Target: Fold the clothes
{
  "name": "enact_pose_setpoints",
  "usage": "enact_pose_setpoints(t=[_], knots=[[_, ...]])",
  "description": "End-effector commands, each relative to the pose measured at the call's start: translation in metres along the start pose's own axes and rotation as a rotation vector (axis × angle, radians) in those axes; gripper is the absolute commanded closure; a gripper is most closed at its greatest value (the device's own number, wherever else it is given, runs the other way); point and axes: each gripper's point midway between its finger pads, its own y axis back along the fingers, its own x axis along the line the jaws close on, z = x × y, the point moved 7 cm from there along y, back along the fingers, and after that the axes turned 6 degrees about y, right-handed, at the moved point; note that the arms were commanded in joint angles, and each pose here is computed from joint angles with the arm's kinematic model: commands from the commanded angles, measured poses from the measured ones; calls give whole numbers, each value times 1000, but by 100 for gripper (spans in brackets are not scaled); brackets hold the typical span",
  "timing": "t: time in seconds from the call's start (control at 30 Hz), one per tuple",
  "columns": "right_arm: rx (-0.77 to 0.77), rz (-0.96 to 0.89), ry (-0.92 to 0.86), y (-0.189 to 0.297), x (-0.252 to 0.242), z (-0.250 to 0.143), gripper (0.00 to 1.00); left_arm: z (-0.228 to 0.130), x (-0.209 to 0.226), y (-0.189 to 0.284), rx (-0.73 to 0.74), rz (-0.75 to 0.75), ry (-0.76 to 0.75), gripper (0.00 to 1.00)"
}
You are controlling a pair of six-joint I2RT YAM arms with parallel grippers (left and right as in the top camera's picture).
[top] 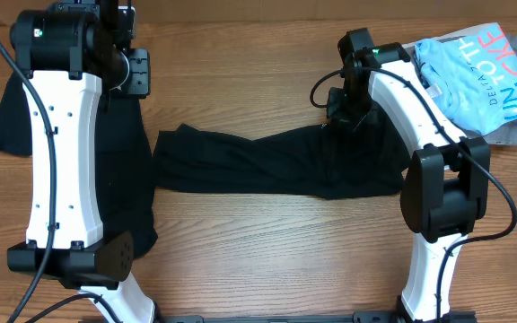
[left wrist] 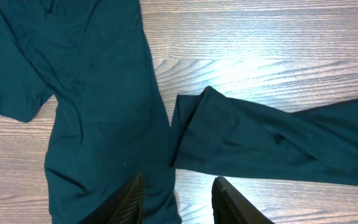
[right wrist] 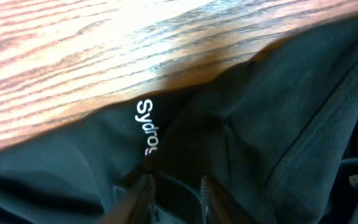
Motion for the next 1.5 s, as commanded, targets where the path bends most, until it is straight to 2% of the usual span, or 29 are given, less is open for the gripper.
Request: enact_pose_setpoints(t=[0.0,0.03,0.2,0.3,0.63,0.93,1.13,1.2,1.23,1.27,1.47], knots=[[16,12,6,0,2,-3,73,1,0,-3,4,8,-23,62],[20,16,5,0,2,-4,74,1,0,-3,3,8,-23,62],[48,26,-5,-8,2,-10,96,1,0,-3,2,8,-23,62],[46,20,-38,-3,-4,-9,96,1,0,-3,2,8,-23,62],[31,12,-200,58,-69,-15,96,2,0,-3,-2,7,-22,62],[123,-66,-273,58,-115,-31,96,4,-1,-4,-15,2,-21,62],[200,-91,-264,55,-121,-45,96,4,-1,-5,-8,2,-22,62],[223,-91,-257,54,-120,-49,77,4,-1,-5,-8,2,-22,61],[225,-92,-256,54,-120,-49,60,4,-1,-5,-7,2,-22,61],[224,-91,-256,54,-120,-49,53,3,-1,-5,-5,3,-22,61],[166,-74,-245,58,-119,-40,45,3,-5,-10,16,-29,-23,60]])
